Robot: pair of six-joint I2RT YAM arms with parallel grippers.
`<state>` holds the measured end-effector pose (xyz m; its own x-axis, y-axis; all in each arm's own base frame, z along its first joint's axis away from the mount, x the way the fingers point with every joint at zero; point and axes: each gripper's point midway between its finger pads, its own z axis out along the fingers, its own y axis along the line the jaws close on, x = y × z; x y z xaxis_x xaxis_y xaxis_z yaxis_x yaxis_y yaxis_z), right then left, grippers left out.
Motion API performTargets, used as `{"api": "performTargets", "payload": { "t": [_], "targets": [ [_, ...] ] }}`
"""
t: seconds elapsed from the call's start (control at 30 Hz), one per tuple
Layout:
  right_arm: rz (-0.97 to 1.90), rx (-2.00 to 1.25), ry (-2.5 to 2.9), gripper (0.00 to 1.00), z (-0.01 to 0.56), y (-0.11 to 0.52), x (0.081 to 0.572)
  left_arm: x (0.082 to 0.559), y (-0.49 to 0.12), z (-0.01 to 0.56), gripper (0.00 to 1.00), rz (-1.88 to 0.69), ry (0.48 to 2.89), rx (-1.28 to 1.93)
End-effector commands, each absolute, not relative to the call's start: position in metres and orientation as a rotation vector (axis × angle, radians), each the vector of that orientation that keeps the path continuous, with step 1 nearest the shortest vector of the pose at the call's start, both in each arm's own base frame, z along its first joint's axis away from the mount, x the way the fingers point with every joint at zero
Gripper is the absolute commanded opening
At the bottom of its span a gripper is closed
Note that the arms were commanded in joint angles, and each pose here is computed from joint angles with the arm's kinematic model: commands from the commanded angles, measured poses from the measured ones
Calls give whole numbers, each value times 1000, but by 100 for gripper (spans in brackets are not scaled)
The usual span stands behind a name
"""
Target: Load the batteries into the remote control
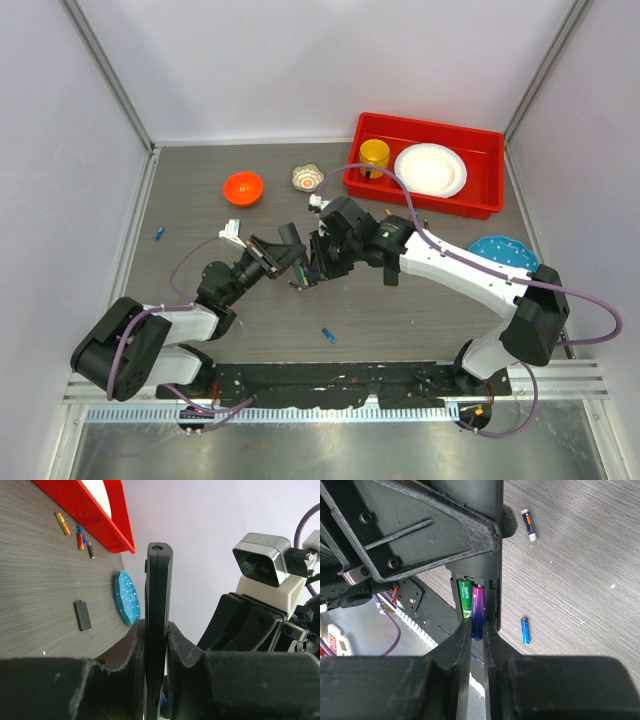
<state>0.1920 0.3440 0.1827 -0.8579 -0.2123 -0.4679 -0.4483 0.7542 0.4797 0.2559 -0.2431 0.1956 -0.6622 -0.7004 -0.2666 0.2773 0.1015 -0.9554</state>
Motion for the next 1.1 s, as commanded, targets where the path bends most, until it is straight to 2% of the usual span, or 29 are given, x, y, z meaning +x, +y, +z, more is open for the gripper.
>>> {"api": "performTargets", "payload": {
  "t": [0.0,1.07],
  "targets": [
    [765,-489,2544,17,182,339,207,230,-238,278,0,-1819,1299,-225],
    [824,-485,2530,36,193,346,205,234,-240,271,0,-1805,1322,-237]
  ]
}}
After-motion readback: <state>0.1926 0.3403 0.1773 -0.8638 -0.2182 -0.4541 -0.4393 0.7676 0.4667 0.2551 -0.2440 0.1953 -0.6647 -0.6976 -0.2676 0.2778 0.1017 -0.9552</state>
